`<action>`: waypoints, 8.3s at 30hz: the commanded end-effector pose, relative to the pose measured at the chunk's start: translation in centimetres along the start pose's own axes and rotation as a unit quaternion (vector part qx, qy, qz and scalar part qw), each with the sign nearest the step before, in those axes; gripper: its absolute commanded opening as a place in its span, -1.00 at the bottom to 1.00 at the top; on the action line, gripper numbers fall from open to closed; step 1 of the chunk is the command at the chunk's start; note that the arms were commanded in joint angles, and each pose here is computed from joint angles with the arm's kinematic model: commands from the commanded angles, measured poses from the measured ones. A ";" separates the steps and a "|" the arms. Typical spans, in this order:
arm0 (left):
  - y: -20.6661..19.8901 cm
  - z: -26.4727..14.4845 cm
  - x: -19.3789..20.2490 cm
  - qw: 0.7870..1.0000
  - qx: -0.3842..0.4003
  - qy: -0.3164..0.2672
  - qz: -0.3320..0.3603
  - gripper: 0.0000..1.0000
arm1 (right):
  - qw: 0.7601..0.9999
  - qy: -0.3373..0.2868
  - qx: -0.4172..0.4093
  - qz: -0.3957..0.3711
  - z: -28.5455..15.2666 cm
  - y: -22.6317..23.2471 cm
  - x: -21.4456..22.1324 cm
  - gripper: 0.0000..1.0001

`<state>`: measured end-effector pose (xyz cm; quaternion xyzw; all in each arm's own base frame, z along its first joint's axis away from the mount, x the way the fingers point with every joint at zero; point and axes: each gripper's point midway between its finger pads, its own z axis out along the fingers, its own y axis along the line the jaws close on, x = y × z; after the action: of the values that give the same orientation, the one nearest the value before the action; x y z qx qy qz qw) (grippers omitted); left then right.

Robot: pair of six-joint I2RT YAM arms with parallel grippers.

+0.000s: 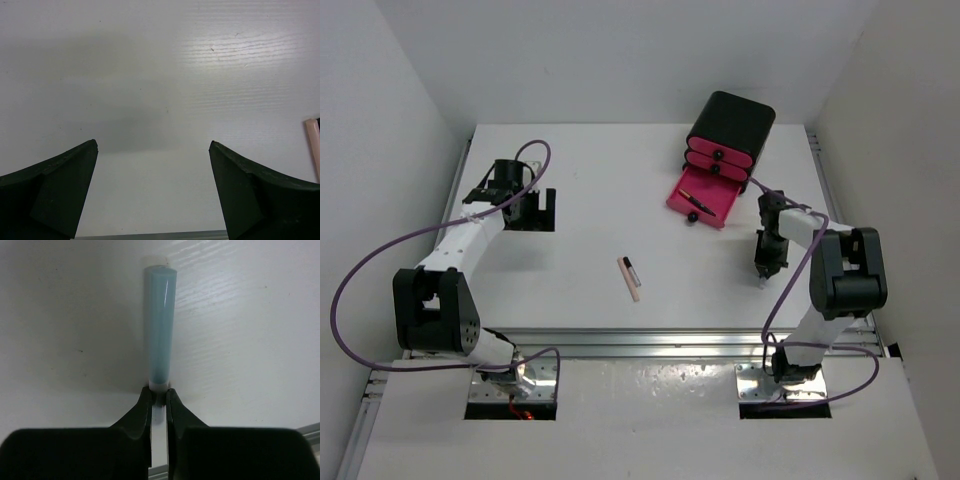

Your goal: Organize the makeup

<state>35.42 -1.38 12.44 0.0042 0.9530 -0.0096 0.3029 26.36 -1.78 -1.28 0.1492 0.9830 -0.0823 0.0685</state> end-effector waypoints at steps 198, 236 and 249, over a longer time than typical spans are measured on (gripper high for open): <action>-2.4 -6.4 2.7 0.967 0.028 -0.249 -0.045 0.81 | 0.794 -0.232 -0.191 -0.529 -10.0 32.4 1.4 -1.00; -0.2 -3.7 3.0 0.972 0.052 -0.209 -0.096 0.81 | 0.762 -0.442 0.086 -0.465 -12.1 19.4 -24.4 0.28; -0.1 -3.5 3.7 0.968 0.056 -0.223 -0.101 0.81 | 0.933 -0.325 -0.140 0.061 -11.3 19.6 -12.2 0.09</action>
<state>29.90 -1.46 11.93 -0.0747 0.8714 -0.0856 0.4773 45.44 13.51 13.48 -0.0029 0.8871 -0.0239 0.4609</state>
